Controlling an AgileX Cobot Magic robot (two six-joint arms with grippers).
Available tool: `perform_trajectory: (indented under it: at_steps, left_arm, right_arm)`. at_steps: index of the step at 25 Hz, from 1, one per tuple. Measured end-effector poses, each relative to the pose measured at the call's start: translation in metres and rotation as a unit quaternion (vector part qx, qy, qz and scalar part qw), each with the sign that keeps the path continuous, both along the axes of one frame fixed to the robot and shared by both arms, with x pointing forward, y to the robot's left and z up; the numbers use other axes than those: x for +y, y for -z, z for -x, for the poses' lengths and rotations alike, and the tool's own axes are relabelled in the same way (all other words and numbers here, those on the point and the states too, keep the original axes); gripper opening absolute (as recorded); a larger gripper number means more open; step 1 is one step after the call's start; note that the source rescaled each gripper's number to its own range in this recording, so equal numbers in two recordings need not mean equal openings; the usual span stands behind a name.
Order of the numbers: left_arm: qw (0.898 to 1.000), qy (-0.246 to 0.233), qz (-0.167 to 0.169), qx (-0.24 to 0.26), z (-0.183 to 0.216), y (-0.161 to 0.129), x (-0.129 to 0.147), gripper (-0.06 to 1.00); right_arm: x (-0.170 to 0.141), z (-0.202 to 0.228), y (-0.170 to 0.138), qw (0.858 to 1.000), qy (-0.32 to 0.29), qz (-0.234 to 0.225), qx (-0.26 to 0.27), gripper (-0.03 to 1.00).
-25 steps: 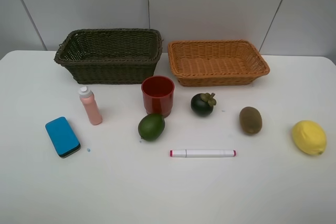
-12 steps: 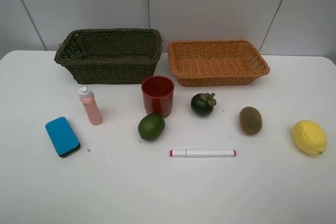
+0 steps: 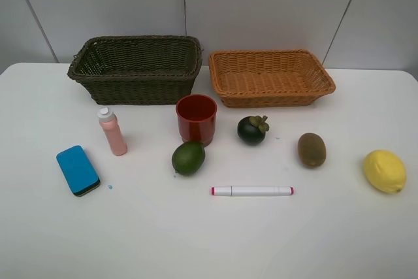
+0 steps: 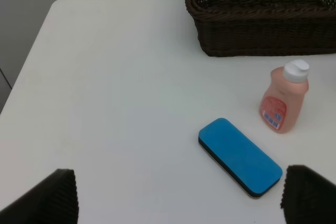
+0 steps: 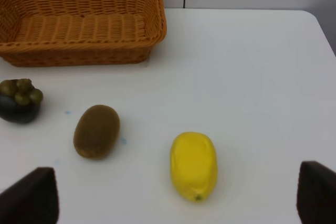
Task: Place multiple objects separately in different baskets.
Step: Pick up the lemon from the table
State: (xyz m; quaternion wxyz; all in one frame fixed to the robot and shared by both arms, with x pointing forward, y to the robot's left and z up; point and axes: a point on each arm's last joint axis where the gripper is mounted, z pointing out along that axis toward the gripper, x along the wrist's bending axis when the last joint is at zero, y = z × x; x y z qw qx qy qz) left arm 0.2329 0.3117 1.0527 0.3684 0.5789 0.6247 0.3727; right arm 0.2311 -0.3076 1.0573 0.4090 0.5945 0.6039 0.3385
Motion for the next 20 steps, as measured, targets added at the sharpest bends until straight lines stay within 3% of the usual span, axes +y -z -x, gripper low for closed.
perform_trajectory:
  at_steps: [14,20]
  left_arm:
    - [1.0,0.0,0.0,0.0,0.0,0.0,0.0,1.0]
    - [1.0,0.0,0.0,0.0,0.0,0.0,0.0,1.0]
  right_arm:
    - [0.0,-0.001,0.0,1.0,-0.001,-0.001,0.003,0.99]
    - [0.003,-0.034,-0.001,0.994,-0.001,-0.021,0.104,0.99]
